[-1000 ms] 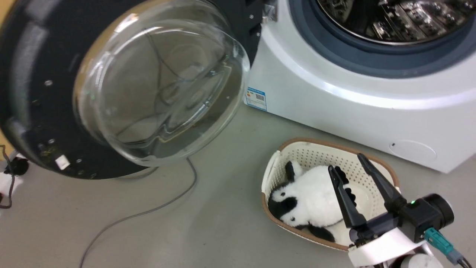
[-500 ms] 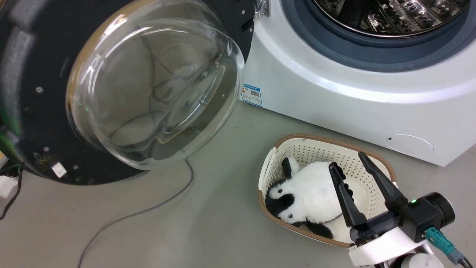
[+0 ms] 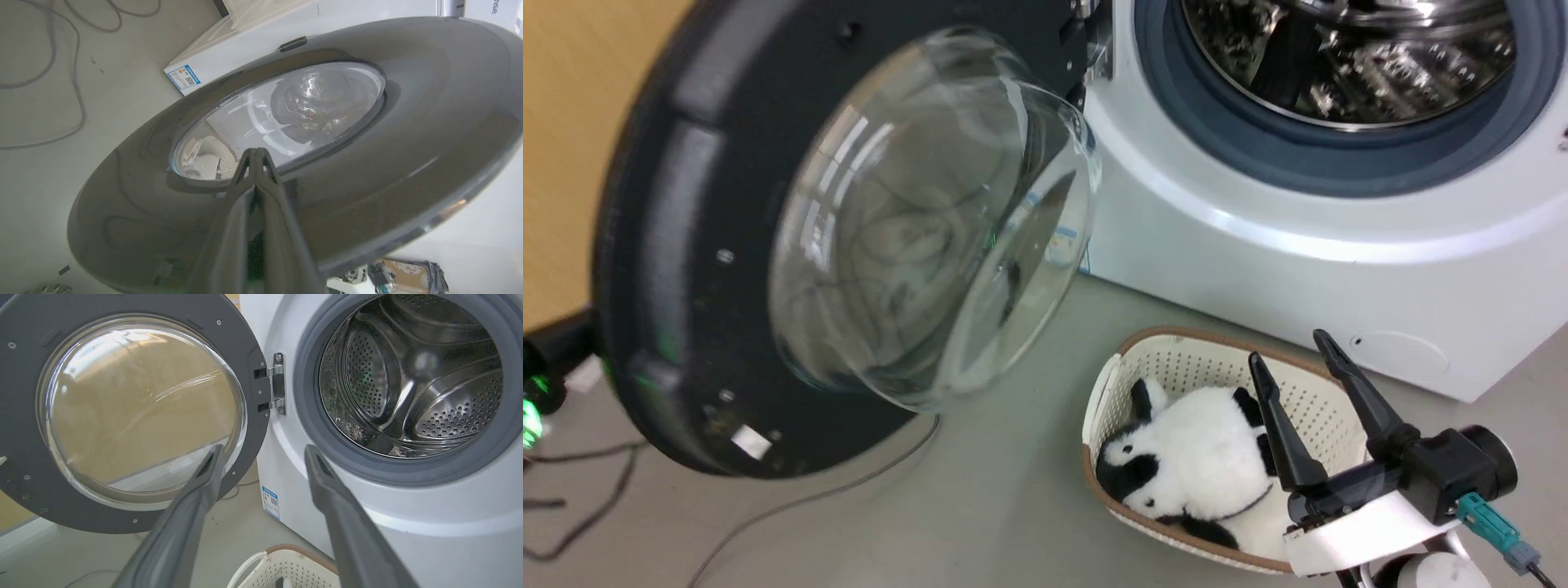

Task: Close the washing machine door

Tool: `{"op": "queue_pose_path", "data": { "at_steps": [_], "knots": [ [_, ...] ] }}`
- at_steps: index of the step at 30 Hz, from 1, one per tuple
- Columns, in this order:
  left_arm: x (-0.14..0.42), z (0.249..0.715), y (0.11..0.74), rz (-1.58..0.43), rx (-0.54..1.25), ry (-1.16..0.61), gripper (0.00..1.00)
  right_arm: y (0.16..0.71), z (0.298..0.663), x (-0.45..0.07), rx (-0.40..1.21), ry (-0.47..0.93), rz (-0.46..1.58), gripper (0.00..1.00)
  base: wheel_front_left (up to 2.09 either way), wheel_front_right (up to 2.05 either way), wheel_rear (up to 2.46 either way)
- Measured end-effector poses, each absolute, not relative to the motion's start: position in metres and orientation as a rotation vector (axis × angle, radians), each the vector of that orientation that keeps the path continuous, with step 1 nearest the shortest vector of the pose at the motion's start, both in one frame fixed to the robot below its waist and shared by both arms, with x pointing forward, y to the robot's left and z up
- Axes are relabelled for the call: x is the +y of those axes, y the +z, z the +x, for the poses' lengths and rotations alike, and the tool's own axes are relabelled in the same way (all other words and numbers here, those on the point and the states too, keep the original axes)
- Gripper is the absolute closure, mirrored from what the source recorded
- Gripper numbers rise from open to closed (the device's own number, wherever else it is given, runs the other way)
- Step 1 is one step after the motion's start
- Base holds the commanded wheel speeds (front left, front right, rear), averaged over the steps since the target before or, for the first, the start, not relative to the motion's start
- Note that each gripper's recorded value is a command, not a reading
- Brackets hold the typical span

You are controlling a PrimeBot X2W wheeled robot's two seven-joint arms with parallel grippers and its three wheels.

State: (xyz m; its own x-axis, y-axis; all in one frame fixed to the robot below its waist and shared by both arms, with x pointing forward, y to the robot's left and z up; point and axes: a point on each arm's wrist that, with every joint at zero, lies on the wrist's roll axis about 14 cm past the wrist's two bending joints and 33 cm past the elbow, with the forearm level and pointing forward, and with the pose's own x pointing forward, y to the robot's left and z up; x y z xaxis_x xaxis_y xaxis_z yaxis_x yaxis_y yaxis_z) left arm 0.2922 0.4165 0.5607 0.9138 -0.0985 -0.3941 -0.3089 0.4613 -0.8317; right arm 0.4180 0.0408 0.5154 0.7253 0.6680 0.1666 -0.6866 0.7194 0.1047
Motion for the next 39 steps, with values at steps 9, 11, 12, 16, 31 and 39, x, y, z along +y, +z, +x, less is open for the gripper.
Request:
{"op": "queue_pose_path", "data": {
  "at_steps": [9,11,12,16,31,39],
  "knots": [
    [0.342,0.291,0.549,-1.155,0.499,-0.085,1.0,0.526,0.413,0.023,-0.138,0.678,0.162,0.0,0.0,0.0,0.0],
    [0.323,0.294,0.547,-1.165,0.519,-0.141,1.0,0.526,0.411,0.018,-0.137,0.662,0.159,0.0,0.0,0.0,0.0],
    [0.313,0.296,0.546,-1.171,0.528,-0.169,1.0,0.527,0.411,0.015,-0.137,0.652,0.159,0.0,0.0,0.0,0.0],
    [0.27,0.301,0.541,-1.195,0.58,-0.276,1.0,0.527,0.409,0.002,-0.137,0.611,0.153,0.0,0.0,0.0,0.0],
    [0.147,0.331,0.532,-1.238,0.712,-0.642,1.0,0.517,0.407,-0.069,-0.114,0.406,0.129,0.0,0.0,0.0,0.0],
    [0.098,0.364,0.524,-1.282,0.691,-0.727,1.0,0.508,0.401,-0.116,-0.092,0.268,0.105,0.0,0.0,0.0,0.0]
  ]
}}
